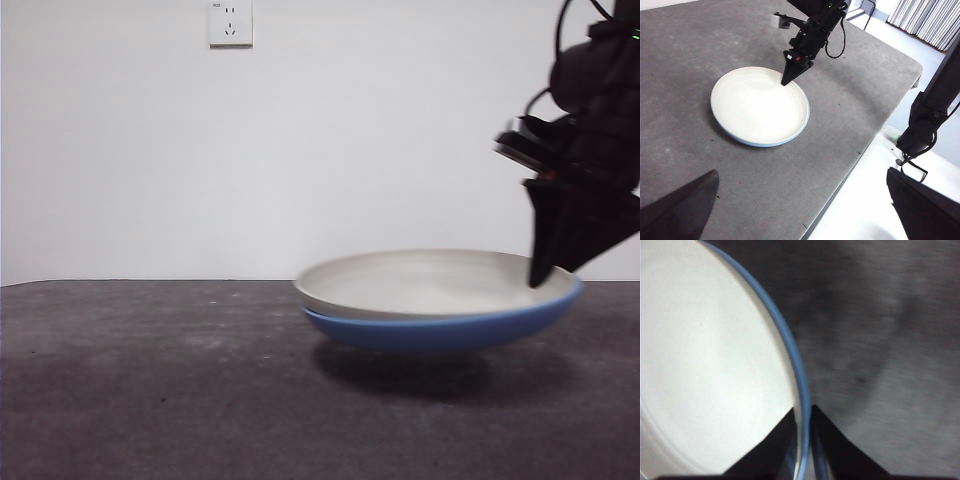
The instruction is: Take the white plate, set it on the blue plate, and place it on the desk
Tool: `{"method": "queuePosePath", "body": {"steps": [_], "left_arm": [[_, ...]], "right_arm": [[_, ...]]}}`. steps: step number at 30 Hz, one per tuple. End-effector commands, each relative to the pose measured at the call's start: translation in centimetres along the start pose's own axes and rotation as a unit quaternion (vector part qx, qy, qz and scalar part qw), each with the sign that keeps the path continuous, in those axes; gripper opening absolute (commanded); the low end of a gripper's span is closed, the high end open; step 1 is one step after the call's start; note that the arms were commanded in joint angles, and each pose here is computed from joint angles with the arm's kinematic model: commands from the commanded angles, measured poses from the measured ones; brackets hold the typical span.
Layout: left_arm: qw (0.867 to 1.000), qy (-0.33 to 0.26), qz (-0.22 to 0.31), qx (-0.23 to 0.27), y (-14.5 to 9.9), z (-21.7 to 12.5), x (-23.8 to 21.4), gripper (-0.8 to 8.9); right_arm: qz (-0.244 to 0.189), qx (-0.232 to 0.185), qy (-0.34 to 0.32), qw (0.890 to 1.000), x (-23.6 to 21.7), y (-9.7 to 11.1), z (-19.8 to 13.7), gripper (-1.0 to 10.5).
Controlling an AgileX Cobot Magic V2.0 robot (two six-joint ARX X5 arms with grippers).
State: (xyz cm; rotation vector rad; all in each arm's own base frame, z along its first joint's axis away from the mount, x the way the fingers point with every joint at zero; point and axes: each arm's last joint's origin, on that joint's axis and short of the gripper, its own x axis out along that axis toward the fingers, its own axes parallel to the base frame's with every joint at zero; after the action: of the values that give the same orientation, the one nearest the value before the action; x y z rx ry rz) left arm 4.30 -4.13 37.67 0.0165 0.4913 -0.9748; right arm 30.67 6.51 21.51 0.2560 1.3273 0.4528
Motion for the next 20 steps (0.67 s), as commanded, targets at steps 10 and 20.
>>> {"method": "queuePosePath", "body": {"steps": [10, 20], "left_arm": [[1.0, -0.008, -0.001, 0.006, -0.1, 0.3, -0.1, 6.04], [1.0, -0.008, -0.001, 0.005, -0.1, 0.3, -0.1, 6.04]], "right_arm": [[0.046, -0.002, -0.014, 0.999, 2.4, 6.1, 0.4, 0.1], [0.068, 0.019, 0.0, 0.998, 5.6, 6.2, 1.3, 0.1]]}}
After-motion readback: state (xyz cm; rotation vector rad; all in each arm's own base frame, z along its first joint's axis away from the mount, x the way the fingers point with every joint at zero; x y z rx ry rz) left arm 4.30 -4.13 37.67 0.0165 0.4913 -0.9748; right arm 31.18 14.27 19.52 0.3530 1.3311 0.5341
